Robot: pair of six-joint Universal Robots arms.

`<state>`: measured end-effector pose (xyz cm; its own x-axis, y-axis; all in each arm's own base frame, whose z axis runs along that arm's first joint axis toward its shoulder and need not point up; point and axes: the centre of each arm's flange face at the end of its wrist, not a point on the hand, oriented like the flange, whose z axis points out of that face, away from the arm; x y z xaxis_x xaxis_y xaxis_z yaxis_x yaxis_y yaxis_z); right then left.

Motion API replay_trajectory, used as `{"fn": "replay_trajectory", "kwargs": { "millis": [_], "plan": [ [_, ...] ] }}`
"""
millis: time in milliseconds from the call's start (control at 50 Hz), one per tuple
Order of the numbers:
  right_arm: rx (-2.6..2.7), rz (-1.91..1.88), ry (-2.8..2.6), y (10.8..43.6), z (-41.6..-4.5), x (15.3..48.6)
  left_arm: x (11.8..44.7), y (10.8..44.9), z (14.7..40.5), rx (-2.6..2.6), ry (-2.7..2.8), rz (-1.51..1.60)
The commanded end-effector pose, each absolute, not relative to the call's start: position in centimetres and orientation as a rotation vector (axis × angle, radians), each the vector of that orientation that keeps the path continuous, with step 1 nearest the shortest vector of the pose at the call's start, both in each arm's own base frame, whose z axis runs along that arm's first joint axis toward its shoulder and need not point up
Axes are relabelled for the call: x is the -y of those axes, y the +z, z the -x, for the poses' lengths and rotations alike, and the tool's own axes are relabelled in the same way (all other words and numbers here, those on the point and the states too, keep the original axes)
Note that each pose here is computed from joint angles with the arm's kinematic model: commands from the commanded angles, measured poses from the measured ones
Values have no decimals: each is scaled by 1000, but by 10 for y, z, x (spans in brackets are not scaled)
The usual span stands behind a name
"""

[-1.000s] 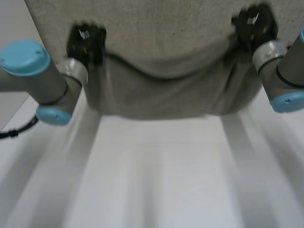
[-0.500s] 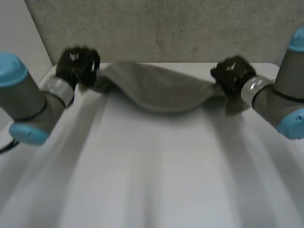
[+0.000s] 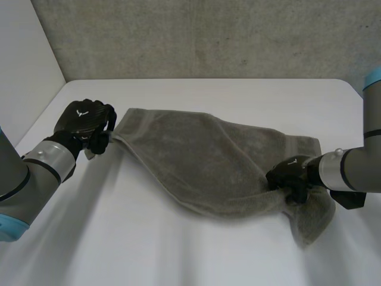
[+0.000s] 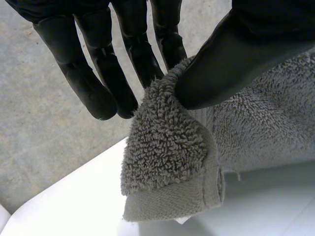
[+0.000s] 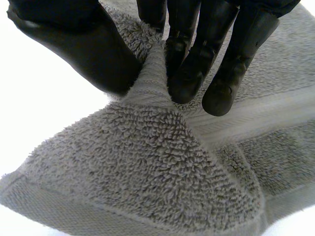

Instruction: Fold the towel.

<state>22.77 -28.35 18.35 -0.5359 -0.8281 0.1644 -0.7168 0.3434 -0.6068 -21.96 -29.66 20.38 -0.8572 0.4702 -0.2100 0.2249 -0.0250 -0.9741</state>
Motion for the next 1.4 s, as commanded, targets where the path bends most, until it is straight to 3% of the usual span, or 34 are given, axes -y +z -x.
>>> {"fn": "replay_trajectory", "kwargs": {
  "millis": [20,260,560,940,1040,1400],
  "plan": [
    [-2370,1372,-925,179,-219,294,295,203,225,2039,1985,758],
    [-2394,1403,-1122,163,-219,321,300,186,245,2036,1927,801],
    [-2409,1383,-1430,183,-213,341,320,195,258,1996,2010,785],
    [-2317,1702,-1492,193,-197,330,342,178,271,2018,2010,784],
    [-2296,1663,-1504,196,-189,335,348,171,271,2043,2011,777],
    [-2160,1439,-1366,216,-192,303,356,150,272,2088,1972,783]
  ]
}}
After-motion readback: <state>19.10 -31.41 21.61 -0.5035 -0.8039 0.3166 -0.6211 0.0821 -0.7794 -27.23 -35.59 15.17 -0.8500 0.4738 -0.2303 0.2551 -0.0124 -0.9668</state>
